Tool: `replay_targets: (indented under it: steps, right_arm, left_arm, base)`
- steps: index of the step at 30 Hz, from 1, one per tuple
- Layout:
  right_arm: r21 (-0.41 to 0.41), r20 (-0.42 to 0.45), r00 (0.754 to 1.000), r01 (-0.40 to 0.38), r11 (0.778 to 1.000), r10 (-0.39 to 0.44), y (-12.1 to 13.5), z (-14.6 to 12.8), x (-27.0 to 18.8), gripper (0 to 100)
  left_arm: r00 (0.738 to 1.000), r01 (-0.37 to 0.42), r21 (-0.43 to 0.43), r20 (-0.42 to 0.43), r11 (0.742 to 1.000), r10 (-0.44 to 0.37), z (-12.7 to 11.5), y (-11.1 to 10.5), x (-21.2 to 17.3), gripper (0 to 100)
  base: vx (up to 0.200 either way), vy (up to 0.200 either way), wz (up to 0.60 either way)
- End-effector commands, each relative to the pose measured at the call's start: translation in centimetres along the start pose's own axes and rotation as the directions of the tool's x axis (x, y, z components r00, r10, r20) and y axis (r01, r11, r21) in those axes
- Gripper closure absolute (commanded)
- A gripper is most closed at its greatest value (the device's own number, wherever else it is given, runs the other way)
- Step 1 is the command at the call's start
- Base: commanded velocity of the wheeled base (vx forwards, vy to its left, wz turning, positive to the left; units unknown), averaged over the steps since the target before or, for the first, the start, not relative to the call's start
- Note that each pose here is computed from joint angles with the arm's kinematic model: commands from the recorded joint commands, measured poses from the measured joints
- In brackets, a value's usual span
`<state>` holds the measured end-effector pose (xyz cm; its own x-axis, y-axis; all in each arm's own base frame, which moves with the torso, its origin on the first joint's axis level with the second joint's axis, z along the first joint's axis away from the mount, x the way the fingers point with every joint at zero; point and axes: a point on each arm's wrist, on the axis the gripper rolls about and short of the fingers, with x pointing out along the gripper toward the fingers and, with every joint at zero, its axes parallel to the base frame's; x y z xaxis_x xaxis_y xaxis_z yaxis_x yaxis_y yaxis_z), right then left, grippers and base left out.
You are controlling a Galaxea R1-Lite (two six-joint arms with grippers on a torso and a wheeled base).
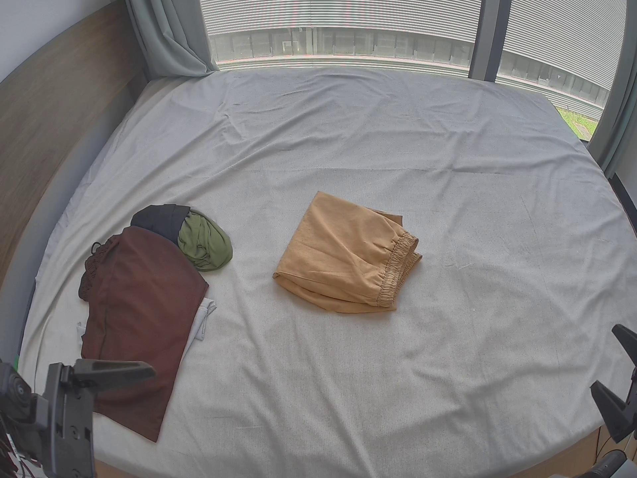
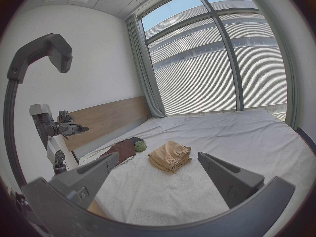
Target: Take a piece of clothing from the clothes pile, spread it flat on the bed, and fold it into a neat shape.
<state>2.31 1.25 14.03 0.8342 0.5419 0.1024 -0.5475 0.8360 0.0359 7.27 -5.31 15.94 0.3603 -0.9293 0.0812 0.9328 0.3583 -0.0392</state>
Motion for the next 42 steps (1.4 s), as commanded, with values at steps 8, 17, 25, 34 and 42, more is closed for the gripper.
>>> replay_targets:
  steps: [8,17,25,34,42]
  right_arm:
    - [-0.019,0.058,0.997,0.058,0.998,-0.057,2.3,-4.1,-4.6,0]
    - [-0.061,-0.002,0.935,0.353,0.934,-0.353,1.7,-5.2,-4.9,0]
    - [-0.094,0.002,0.879,0.474,0.875,-0.476,1.4,-5.3,-5.0,0]
    - [-0.109,0.006,0.854,0.517,0.849,-0.520,1.3,-5.3,-5.1,0]
    - [-0.130,0.001,0.885,0.462,0.877,-0.465,1.4,-5.3,-5.0,0]
  left_arm:
    - [0.977,-0.131,-0.037,0.167,0.991,0.135,-0.5,-5.5,-6.2,0]
    - [0.938,-0.277,0.030,0.225,0.960,0.263,-1.7,-7.6,-7.4,0]
    - [0.881,-0.426,0.026,0.239,0.904,0.408,-4.3,-8.6,-7.8,0]
    - [0.589,-0.797,-0.014,0.201,0.604,0.783,-5.7,-7.3,-8.4,0]
    - [0.402,-0.915,0.079,0.066,0.396,0.913,-7.3,-6.8,-8.9,0]
  base:
    - [0.000,0.000,0.00]
    - [0.000,0.000,0.00]
    - [0.000,0.000,0.00]
    - [0.000,0.000,0.00]
    - [0.000,0.000,0.00]
